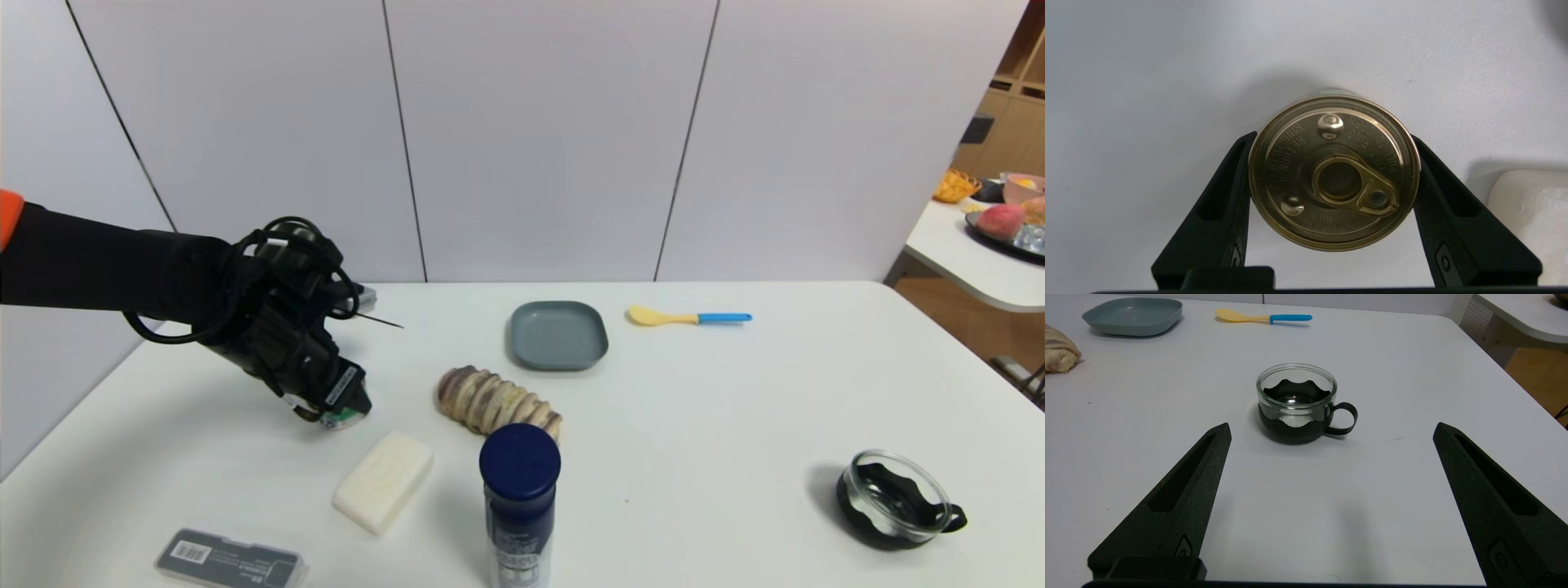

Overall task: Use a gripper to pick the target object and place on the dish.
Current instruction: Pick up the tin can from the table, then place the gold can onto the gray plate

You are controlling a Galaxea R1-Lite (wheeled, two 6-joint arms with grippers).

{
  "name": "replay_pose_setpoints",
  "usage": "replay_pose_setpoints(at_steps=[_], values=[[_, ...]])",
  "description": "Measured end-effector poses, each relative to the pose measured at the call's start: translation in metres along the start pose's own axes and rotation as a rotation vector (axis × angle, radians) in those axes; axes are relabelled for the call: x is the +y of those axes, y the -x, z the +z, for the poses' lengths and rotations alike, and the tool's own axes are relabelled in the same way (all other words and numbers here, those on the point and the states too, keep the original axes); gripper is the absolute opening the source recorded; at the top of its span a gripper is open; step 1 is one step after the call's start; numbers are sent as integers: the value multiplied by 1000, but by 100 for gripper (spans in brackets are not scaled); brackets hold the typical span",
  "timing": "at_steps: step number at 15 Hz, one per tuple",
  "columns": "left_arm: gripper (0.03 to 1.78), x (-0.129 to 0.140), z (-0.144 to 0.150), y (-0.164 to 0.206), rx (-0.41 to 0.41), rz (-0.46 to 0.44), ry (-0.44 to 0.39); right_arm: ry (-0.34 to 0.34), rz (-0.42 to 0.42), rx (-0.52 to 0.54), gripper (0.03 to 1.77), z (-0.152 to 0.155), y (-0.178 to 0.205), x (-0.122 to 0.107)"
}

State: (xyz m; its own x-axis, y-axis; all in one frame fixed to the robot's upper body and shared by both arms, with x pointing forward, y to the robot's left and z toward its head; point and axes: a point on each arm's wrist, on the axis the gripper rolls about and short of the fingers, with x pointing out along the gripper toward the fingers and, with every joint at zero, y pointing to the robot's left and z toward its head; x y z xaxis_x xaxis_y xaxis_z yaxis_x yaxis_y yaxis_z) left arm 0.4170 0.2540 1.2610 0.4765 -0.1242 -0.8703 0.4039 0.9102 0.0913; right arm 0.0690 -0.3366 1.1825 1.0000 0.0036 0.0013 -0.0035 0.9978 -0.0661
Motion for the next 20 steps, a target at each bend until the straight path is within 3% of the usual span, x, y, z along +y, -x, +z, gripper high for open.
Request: replay_pose_setpoints(at_steps=[5, 8, 12, 15, 18, 20], values=[[113, 2, 8, 12, -56, 12, 1, 0, 0, 0, 171, 0, 0, 0], [113, 6, 29, 32, -166, 35, 0, -1, 0, 0, 171, 0, 0, 0], [112, 7, 73, 60, -372, 52, -22, -1, 0, 0, 171, 0, 0, 0], [111, -7, 101, 59, -465, -43, -54, 0, 0, 0, 171, 0, 0, 0], [111, -25, 117, 47, -496, -182, -77, 0, 0, 0, 171, 0, 0, 0], [111, -33, 125, 37, -502, -201, -95, -1, 0, 0, 171, 0, 0, 0]])
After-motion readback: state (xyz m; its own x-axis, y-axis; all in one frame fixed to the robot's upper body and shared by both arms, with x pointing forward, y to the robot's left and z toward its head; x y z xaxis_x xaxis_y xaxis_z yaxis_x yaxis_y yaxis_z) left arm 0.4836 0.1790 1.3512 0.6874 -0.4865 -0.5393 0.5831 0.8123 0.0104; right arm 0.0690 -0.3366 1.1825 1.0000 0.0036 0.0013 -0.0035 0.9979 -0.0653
